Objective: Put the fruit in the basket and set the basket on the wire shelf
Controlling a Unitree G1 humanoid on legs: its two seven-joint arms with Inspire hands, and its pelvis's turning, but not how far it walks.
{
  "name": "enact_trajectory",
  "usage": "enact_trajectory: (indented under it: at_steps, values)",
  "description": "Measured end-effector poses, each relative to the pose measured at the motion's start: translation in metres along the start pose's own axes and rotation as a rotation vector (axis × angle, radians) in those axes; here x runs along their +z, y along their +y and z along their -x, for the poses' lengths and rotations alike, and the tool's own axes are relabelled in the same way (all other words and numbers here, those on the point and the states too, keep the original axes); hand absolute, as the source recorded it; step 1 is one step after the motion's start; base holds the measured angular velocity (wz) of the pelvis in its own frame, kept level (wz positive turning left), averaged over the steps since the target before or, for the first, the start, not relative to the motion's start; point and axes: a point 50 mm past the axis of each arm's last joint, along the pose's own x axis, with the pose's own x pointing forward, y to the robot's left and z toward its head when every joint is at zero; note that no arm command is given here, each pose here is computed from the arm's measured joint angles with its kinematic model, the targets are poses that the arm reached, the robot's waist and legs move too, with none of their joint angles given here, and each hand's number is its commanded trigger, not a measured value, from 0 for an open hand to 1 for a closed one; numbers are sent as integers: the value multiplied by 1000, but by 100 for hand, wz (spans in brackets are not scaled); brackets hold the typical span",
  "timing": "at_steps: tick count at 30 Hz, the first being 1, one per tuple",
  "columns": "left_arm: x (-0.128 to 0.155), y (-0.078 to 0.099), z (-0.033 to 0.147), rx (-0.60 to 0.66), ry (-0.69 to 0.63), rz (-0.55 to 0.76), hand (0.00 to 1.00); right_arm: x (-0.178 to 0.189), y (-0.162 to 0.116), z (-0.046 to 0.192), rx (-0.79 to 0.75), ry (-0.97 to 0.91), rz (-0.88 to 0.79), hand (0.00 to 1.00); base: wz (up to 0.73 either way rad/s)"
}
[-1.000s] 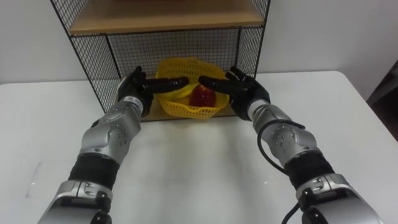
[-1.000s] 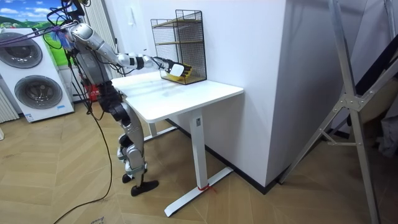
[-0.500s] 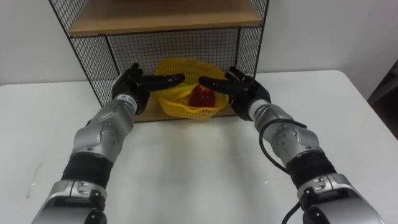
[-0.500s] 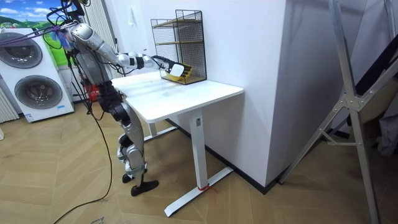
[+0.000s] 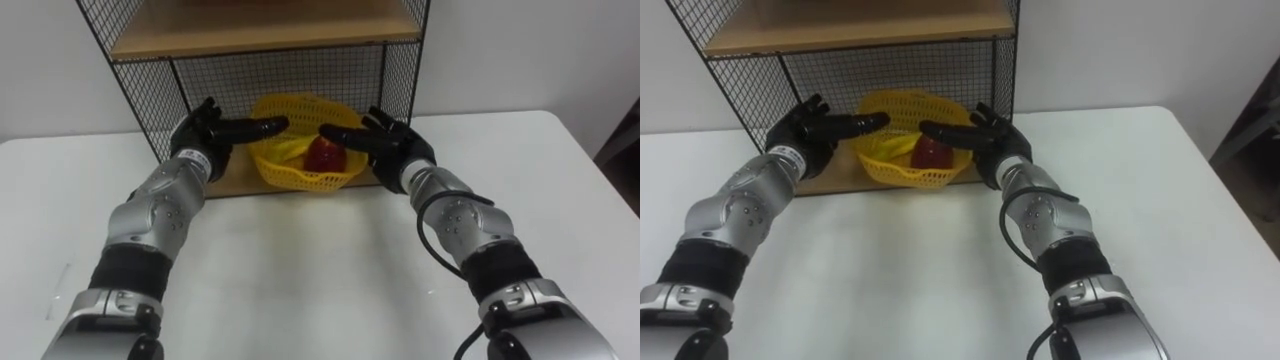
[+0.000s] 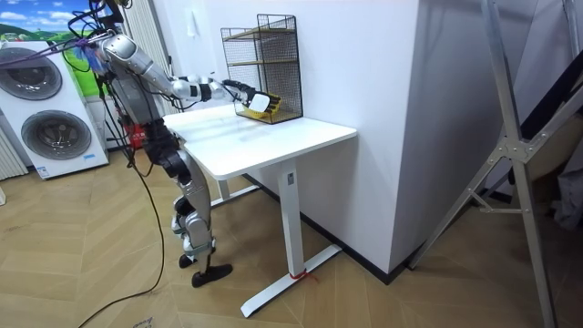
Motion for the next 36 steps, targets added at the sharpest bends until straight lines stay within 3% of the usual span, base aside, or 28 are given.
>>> enact_trajectory:
  at_steps: [5,12,17,25,36]
  values:
    - [14,-5,3,-24,-62,-8,0,8,7,4,40,-48,14,0,-7]
    - [32,-13,8,-60,-145,-24,0,58,39,27,193,-288,91,0,-6]
    - [34,-16,9,-68,-169,-50,0,58,36,30,178,-304,138,0,-1]
    - [39,-17,11,-58,-218,-103,0,59,29,36,130,-354,347,0,0]
    - [37,-14,23,-78,-260,-96,0,57,21,43,136,-363,405,0,0]
